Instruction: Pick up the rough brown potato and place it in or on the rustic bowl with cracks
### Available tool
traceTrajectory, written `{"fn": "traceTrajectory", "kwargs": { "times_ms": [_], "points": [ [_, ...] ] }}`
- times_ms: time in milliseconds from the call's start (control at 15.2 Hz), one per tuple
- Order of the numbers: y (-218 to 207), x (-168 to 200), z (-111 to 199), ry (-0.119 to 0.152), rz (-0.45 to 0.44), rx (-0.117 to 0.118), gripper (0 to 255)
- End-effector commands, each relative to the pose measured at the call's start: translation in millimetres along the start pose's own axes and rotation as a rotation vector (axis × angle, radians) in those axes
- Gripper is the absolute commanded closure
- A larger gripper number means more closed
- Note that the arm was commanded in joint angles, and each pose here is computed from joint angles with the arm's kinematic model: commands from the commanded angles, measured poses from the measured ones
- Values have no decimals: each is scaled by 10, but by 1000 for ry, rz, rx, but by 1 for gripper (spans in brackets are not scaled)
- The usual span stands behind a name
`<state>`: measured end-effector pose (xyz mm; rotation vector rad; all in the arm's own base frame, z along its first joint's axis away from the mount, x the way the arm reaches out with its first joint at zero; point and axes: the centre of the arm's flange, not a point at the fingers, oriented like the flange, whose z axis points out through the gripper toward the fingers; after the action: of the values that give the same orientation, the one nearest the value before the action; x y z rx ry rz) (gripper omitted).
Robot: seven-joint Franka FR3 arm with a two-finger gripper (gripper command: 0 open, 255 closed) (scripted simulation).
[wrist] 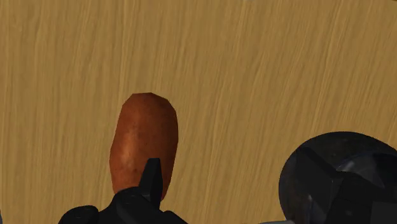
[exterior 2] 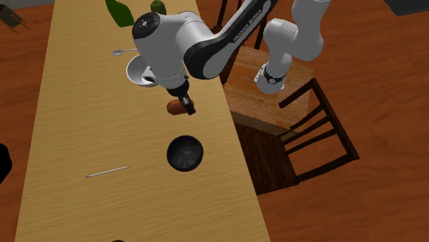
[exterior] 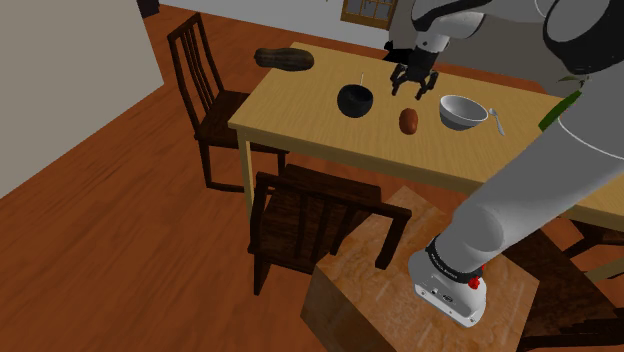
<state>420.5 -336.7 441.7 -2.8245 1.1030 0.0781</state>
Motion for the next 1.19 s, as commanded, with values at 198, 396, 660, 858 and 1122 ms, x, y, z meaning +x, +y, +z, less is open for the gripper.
{"fn": "traceTrajectory", "kwargs": {
  "times_ms": [198, 396, 660, 858, 1122],
  "points": [
    [475, 408, 283, -11, 125, 3, 0],
    [780, 621, 443, -17, 200, 5, 0],
    [858, 669, 642, -19, 219, 6, 0],
    [856, 666, 801, -19, 219, 6, 0],
    [856, 664, 884, -19, 219, 6, 0]
  ]
}}
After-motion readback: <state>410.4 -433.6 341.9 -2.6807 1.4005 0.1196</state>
